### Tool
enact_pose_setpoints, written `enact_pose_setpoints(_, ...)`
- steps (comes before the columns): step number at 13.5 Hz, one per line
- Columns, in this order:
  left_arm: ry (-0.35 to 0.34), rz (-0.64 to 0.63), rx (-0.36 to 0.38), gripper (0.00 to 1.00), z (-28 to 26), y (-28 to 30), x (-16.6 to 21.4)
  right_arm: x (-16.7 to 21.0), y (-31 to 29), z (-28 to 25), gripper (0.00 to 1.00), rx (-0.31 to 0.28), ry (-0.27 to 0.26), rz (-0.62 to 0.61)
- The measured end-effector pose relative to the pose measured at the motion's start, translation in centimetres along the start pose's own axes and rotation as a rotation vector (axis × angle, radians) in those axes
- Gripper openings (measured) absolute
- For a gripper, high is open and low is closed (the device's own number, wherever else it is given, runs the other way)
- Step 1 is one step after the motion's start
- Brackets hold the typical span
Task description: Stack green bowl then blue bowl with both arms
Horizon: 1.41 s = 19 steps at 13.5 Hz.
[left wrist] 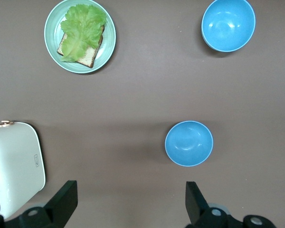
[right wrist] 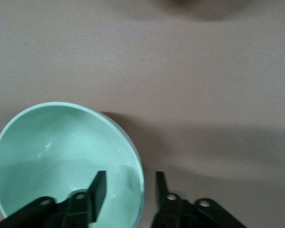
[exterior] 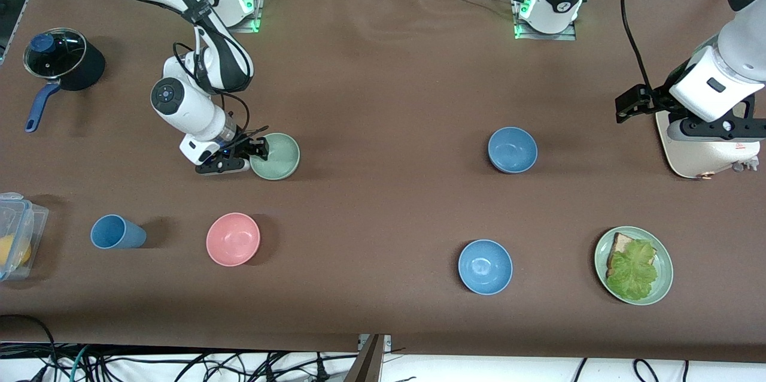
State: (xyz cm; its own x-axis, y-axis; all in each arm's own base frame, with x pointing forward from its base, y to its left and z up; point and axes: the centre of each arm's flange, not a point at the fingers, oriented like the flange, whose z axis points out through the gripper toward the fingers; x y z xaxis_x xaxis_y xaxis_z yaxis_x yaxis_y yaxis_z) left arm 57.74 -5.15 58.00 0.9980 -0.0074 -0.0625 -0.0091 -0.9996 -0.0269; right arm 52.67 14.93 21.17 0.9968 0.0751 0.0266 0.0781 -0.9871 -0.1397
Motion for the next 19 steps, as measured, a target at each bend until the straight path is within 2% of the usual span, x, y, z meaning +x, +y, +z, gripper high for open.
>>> enact_pose_setpoints(2,0.0,0.0,0.0,1.0,0.0,0.0,0.0,0.0,0.1,0.1,0.2,0.0,-0.002,0.002)
enact_pose_setpoints(4,-0.001,0.0,0.0,1.0,0.0,0.0,0.0,0.0,0.2,0.2,0.04,-0.001,-0.004,0.004)
enact_pose_setpoints(7,-0.002,0.0,0.0,1.0,0.0,0.0,0.0,0.6,-0.1,-0.3,0.04,0.002,0.004,0.003)
enact_pose_setpoints(9,-0.002,0.0,0.0,1.0,0.0,0.0,0.0,2.1,-2.4,-2.1,0.04,0.014,-0.02,0.003)
enact_pose_setpoints(12,-0.003,0.001,0.0,1.0,0.0,0.0,0.0,4.7,-10.8,-6.8,0.04,0.04,-0.017,0.031)
enact_pose_setpoints(14,-0.003,0.0,0.0,1.0,0.0,0.0,0.0,4.5,-17.4,-7.2,0.04,0.052,-0.005,0.058)
enact_pose_setpoints(19,-0.004,0.0,0.0,1.0,0.0,0.0,0.0,4.4,-31.5,-1.8,0.04,-0.043,-0.016,0.118)
